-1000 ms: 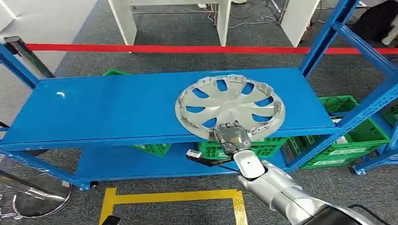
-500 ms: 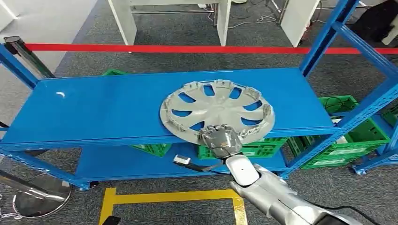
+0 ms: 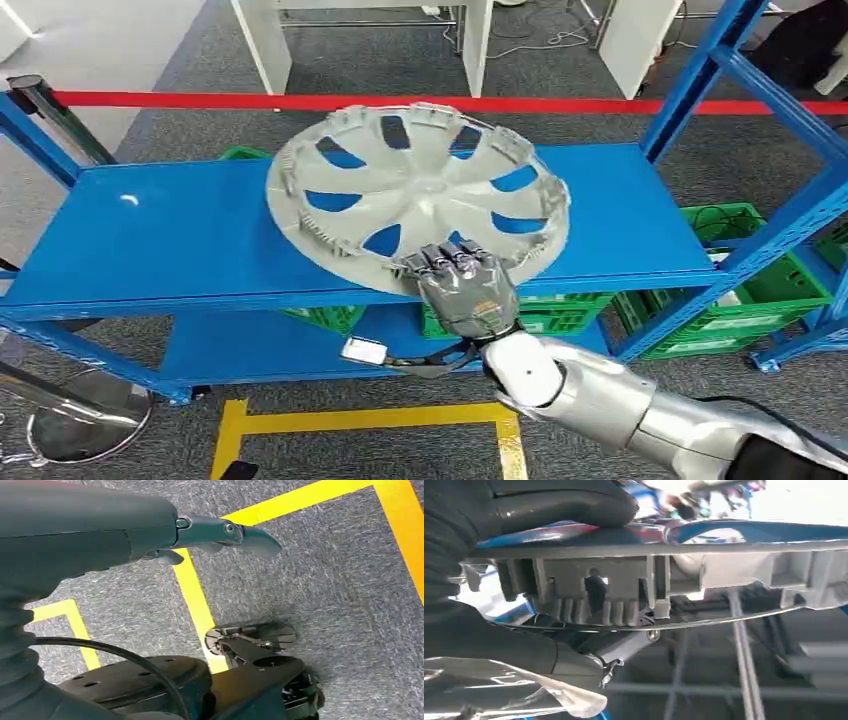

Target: Take the parts from the cabinet and place them on the table.

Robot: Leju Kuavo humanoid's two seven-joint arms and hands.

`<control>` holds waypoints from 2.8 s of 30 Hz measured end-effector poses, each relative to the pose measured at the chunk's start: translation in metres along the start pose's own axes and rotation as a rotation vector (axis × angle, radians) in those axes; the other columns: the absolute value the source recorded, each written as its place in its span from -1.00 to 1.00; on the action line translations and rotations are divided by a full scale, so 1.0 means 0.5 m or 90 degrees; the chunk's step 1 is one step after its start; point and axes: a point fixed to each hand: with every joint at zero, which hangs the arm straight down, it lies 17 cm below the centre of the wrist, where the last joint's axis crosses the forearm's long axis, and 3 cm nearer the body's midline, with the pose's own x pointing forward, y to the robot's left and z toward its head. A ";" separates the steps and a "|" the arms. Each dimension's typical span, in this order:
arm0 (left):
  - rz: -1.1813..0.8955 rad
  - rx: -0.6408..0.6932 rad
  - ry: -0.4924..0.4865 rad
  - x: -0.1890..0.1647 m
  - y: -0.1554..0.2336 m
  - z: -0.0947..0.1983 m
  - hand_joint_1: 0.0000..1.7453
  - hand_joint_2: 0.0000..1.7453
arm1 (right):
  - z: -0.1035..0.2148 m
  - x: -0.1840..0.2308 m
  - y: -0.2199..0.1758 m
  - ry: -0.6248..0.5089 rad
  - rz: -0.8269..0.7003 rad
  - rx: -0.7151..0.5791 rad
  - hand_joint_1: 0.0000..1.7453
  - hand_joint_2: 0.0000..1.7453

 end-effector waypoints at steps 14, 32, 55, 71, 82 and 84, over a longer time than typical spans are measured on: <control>-0.003 -0.006 -0.003 0.004 -0.009 0.001 -1.00 1.00 | -0.042 0.050 -0.108 -0.107 -0.005 -0.091 1.00 1.00; -0.001 -0.002 0.002 0.002 -0.008 0.000 -1.00 1.00 | 0.054 0.187 -0.068 -0.222 -0.042 -0.042 1.00 1.00; -0.003 -0.011 -0.003 0.006 -0.011 0.000 -1.00 1.00 | 0.078 0.235 -0.051 -0.277 -0.046 -0.024 1.00 1.00; -0.003 -0.011 -0.003 0.006 -0.011 0.000 -1.00 1.00 | 0.077 0.237 -0.050 -0.277 -0.046 -0.023 1.00 1.00; 0.003 -0.011 0.003 0.002 -0.007 0.000 -1.00 1.00 | 0.079 0.240 -0.045 -0.298 -0.043 -0.013 1.00 1.00; 0.002 -0.013 0.004 0.000 -0.007 0.000 -1.00 1.00 | 0.087 0.244 -0.034 -0.322 -0.038 0.005 1.00 1.00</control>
